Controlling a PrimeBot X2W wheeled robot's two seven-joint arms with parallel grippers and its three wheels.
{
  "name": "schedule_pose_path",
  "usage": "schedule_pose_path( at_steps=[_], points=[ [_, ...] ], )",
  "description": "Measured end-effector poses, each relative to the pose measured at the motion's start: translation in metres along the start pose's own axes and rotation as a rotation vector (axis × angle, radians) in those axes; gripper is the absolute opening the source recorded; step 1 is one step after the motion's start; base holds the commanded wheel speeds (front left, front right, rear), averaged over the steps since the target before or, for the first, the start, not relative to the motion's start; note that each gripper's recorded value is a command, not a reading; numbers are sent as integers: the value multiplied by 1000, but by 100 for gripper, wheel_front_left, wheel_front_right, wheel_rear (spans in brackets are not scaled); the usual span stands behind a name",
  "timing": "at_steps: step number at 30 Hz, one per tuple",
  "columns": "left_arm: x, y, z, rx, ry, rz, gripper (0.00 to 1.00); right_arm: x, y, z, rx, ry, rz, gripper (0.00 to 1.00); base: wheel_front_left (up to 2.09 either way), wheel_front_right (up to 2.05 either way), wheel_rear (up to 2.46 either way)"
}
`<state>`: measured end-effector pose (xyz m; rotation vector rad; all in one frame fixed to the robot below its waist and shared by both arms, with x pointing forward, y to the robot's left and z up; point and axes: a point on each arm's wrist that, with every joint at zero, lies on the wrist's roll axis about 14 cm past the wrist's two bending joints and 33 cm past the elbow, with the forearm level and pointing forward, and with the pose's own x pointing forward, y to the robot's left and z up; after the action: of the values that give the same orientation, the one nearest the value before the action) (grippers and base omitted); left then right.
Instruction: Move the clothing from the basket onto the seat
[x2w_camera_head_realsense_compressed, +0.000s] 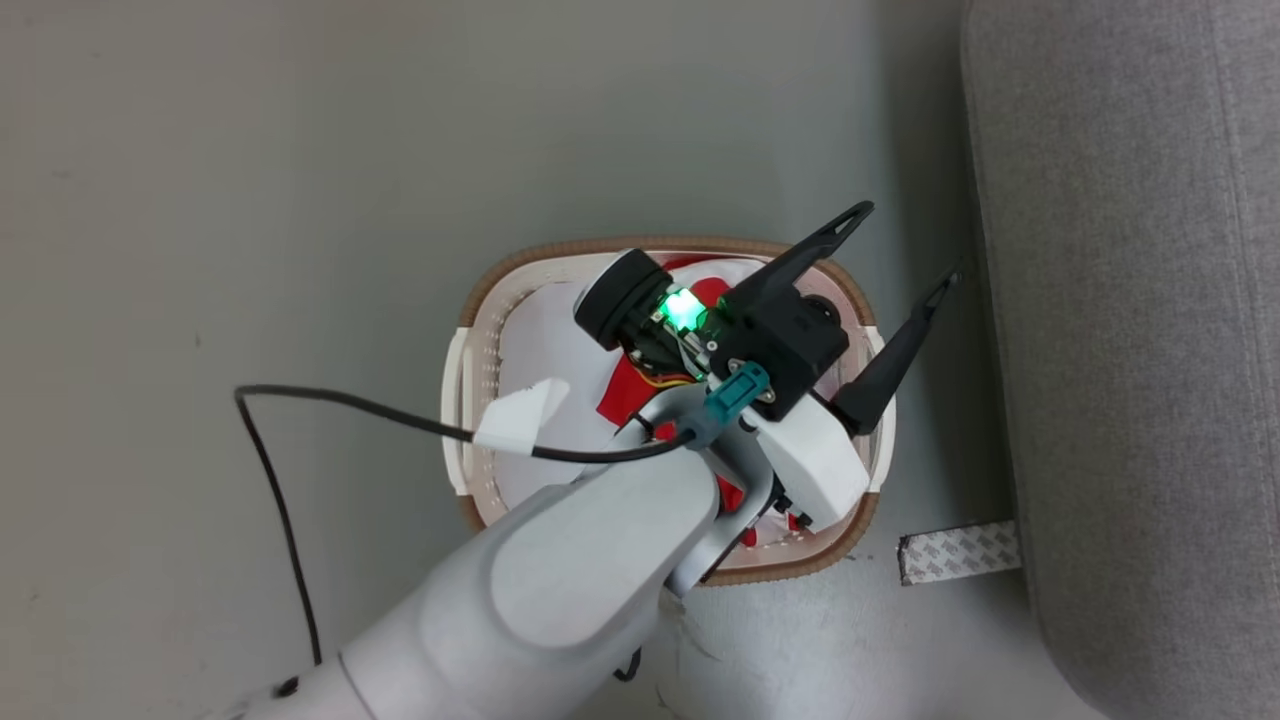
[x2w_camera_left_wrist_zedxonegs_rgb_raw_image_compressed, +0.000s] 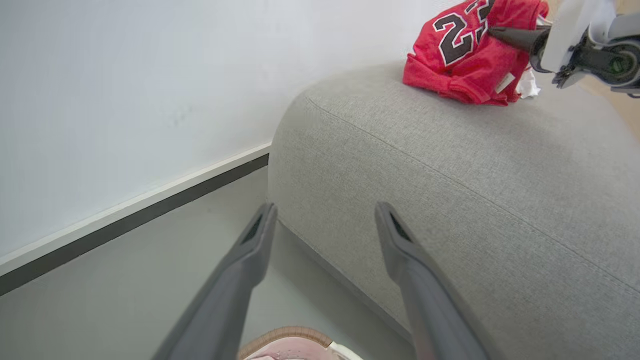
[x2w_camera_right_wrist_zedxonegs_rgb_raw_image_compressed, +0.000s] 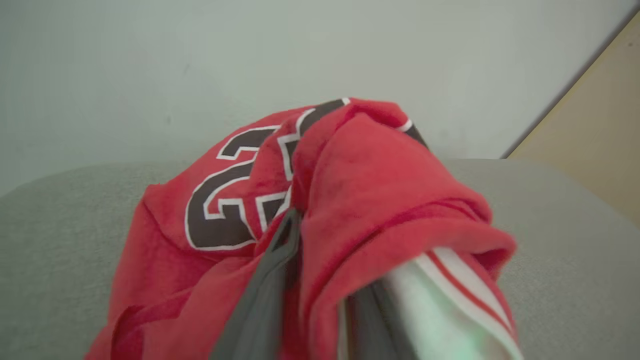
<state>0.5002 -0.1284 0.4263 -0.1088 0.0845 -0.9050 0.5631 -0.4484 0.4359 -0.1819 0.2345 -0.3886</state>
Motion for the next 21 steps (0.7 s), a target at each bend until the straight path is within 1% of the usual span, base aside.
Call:
schedule_pose_path(
  at_steps=[2,5,9,11,15,19,21],
  points=[
    [-2,1,1,-10,2,11,100,-5,6,-9,38,11,-3,100,0,0,0],
    [-2,2,7,-9,-9,29,100,-18,9,-7,90,-13,-11,100,0,0,0],
    [-6,0,15,-10,-20,50,100,-44,20,-10,120,-30,15,100,0,0,0],
    [-10,-1,18,-11,-20,59,100,-58,22,-4,139,-56,23,100,0,0,0],
    [-20,-2,28,-1,-28,81,100,-87,24,10,124,-112,49,100,0,0,0],
    [-37,-1,34,11,-27,125,100,-119,23,28,133,-180,63,100,0,0,0],
    [-46,-3,38,11,-29,148,100,-136,23,34,113,-202,76,100,0,0,0]
  ],
)
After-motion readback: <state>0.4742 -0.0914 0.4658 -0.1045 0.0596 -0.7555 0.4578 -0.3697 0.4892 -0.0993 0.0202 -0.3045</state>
